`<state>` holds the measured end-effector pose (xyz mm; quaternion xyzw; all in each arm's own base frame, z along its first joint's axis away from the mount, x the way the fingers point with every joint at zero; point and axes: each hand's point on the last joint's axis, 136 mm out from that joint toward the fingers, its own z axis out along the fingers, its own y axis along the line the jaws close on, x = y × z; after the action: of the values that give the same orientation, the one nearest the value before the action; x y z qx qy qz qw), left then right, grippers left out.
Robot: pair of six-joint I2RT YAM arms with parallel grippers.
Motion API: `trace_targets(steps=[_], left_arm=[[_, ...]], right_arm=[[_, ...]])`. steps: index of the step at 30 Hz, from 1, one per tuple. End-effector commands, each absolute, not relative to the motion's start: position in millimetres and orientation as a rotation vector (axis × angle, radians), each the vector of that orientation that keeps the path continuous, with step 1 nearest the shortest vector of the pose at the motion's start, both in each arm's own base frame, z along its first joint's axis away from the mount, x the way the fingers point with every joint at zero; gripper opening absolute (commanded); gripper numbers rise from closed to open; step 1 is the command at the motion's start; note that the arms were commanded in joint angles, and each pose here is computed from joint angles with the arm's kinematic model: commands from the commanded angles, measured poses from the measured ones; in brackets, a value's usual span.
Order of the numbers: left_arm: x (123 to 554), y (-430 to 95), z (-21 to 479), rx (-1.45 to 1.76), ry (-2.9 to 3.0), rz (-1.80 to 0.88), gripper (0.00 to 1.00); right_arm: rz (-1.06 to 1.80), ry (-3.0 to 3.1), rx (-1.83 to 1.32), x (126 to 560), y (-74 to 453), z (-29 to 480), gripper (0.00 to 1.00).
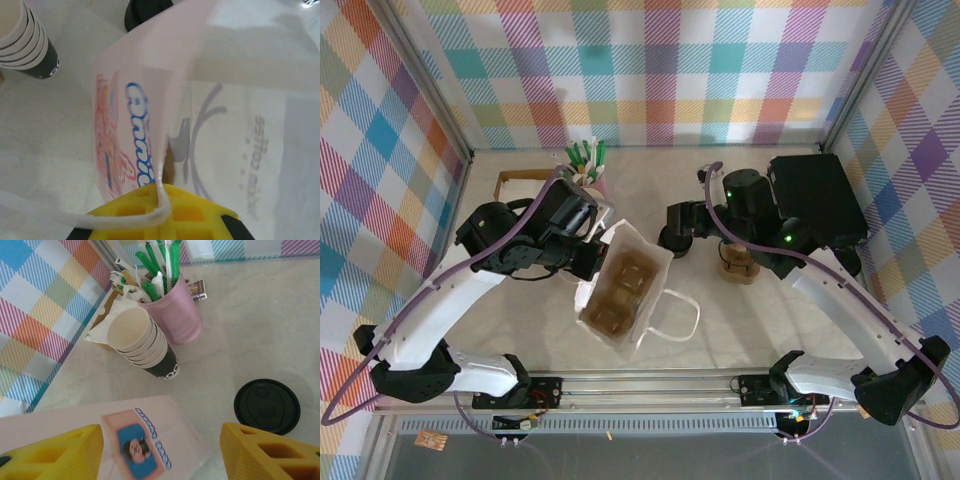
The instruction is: Pack the takeout coffee
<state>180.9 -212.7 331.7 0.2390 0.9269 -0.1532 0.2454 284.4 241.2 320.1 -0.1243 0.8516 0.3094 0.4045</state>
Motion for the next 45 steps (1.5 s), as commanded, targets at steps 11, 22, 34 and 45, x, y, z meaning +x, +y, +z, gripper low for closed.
trace_targets(steps=[11, 22, 34, 45], left_arm=[[169.6, -218.0, 343.6, 0.745, 2.482, -0.488, 0.0], [173.6, -222.1, 340.6, 0.668, 2.508, -0.525, 0.0], [195.4, -218.3, 326.7, 0.365, 2.588, -0.73, 0.0], [201.6, -199.4, 300.5, 0.144, 2.681, -0.762, 0.32]], right_arm=[[0.788, 2.153, -0.287, 290.3, 238.9, 320.0, 0.63], [0.707, 2.262, -0.22, 303.4, 236.4, 311.1, 0.66], [0.653, 2.343, -0.101, 301.8, 223.4, 304.2, 0.66], [0.368, 2.539, 0.092, 293.1, 168.8, 288.0, 0.71]])
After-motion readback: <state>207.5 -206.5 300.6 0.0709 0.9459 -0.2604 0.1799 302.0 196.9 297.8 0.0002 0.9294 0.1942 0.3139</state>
